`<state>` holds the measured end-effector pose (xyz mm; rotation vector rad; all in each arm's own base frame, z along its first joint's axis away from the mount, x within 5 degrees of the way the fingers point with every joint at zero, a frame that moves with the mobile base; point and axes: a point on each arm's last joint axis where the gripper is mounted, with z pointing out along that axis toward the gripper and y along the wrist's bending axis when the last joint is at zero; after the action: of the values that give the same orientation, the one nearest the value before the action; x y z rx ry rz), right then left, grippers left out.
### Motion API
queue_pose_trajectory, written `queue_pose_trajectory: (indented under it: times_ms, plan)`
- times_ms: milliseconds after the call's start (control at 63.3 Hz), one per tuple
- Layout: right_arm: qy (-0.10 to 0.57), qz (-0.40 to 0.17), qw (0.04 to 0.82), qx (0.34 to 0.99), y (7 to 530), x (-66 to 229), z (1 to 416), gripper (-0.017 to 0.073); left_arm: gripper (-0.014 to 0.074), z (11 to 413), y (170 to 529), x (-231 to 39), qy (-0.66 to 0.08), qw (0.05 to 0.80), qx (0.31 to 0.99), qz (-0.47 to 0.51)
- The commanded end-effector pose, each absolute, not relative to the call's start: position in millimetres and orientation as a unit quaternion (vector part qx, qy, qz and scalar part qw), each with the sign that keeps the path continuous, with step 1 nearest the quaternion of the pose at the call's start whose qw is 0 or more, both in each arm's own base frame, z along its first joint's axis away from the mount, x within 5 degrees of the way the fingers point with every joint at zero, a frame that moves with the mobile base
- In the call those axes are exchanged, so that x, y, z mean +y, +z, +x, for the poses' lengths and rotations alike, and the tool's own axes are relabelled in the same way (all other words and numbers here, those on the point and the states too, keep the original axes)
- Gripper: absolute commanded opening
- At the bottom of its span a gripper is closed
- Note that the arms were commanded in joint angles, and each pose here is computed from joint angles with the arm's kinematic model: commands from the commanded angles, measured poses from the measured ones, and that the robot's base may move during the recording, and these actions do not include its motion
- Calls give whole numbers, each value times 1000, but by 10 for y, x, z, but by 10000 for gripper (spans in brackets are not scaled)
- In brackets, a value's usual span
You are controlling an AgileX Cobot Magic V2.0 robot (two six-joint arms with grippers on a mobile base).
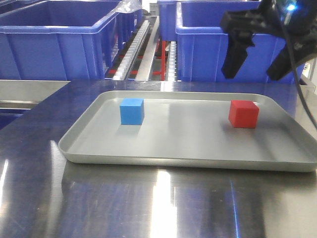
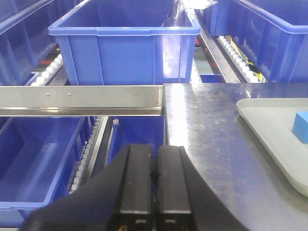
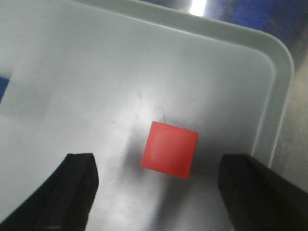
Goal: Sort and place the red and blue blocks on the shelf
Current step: 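Lower the open right gripper over the red cube, then close the right gripper on the red cube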
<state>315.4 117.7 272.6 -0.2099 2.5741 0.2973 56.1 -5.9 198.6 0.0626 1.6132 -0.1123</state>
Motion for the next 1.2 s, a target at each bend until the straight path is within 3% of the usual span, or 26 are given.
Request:
queue_pose_trajectory:
  times_ms: [0,1184]
  plan:
    - [117,-83,316,938,2917,1200,3208,625,125,558,1983,-67,-59,719,692,28]
    - [101,-85,267,955,2473,1285,3465,625,125,558,1983,-67,-59,719,692,28]
